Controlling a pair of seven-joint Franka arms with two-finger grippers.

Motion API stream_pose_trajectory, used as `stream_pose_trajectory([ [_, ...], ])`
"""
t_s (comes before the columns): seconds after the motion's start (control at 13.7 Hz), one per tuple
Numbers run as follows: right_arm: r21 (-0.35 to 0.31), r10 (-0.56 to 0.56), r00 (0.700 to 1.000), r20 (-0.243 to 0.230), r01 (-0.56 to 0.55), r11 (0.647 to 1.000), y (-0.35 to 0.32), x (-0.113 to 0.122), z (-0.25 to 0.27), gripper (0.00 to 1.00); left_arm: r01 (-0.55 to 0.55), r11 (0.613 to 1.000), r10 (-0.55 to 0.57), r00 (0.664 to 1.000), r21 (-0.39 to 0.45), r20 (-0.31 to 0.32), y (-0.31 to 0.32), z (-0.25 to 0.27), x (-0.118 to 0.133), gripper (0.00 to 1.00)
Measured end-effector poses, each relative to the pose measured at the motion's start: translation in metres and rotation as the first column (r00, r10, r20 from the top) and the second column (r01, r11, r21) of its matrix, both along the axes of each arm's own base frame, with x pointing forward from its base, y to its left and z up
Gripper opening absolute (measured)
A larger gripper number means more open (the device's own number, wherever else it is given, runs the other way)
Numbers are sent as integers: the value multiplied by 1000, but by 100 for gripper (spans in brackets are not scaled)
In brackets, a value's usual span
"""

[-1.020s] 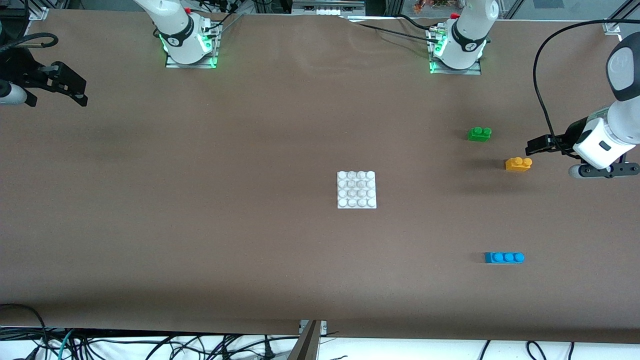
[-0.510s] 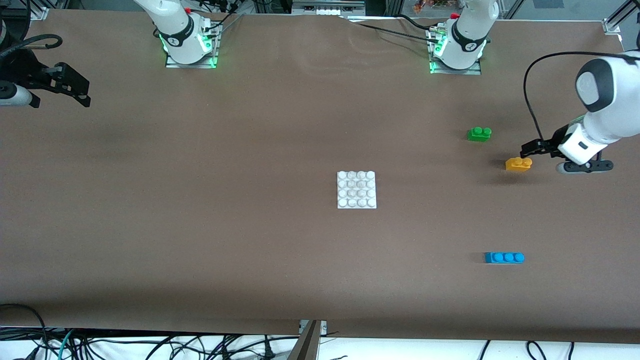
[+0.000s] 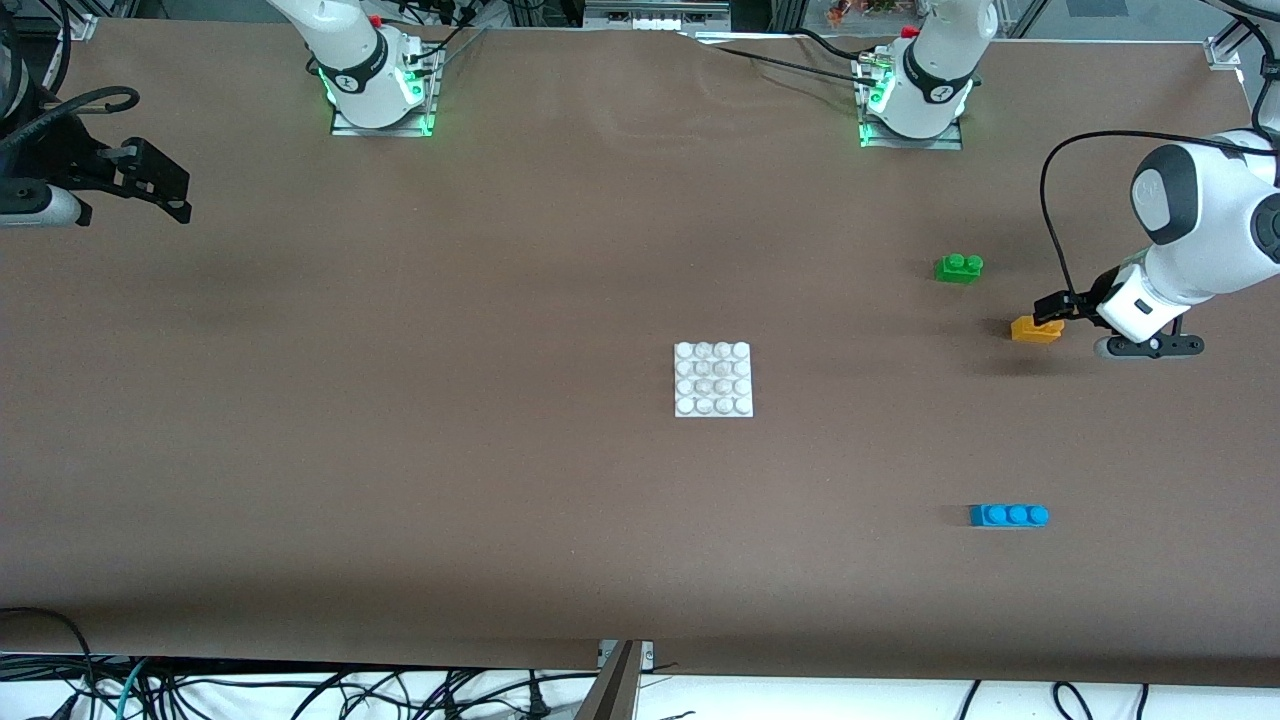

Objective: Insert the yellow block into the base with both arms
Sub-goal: 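Lower the left gripper over the yellow block and close on it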

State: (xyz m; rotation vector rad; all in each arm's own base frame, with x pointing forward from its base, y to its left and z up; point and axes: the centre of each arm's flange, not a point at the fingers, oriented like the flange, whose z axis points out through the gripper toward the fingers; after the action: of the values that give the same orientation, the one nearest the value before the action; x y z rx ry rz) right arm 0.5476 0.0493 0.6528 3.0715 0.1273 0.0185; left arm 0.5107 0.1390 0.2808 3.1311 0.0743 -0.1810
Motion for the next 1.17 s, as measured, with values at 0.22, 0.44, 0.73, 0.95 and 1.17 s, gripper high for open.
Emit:
stream_pose_trajectory([
  [0.22, 23, -11, 1000, 1, 11, 1000, -5, 1, 0, 99, -16, 1000, 16, 1000, -12, -13, 14, -19, -4, 100],
  [0.44, 51, -18, 1000, -2, 18, 999, -6, 1, 0, 99, -11, 1000, 11, 1000, -19, -16, 22, -30, -6, 100],
  [0.73, 59, -18, 1000, -4, 18, 998, -5, 1, 0, 99, -2, 1000, 1, 1000, -24, -4, 18, -48, -7, 100],
  [0.95, 60, -16, 1000, -4, 16, 998, -4, 1, 0, 99, 20, 1000, -20, 1000, -23, -2, 15, -69, -15, 100],
  [1.17, 61, -16, 1000, -4, 16, 998, -4, 1, 0, 99, 89, 996, -89, 996, 15, -23, 14, -77, -17, 100],
])
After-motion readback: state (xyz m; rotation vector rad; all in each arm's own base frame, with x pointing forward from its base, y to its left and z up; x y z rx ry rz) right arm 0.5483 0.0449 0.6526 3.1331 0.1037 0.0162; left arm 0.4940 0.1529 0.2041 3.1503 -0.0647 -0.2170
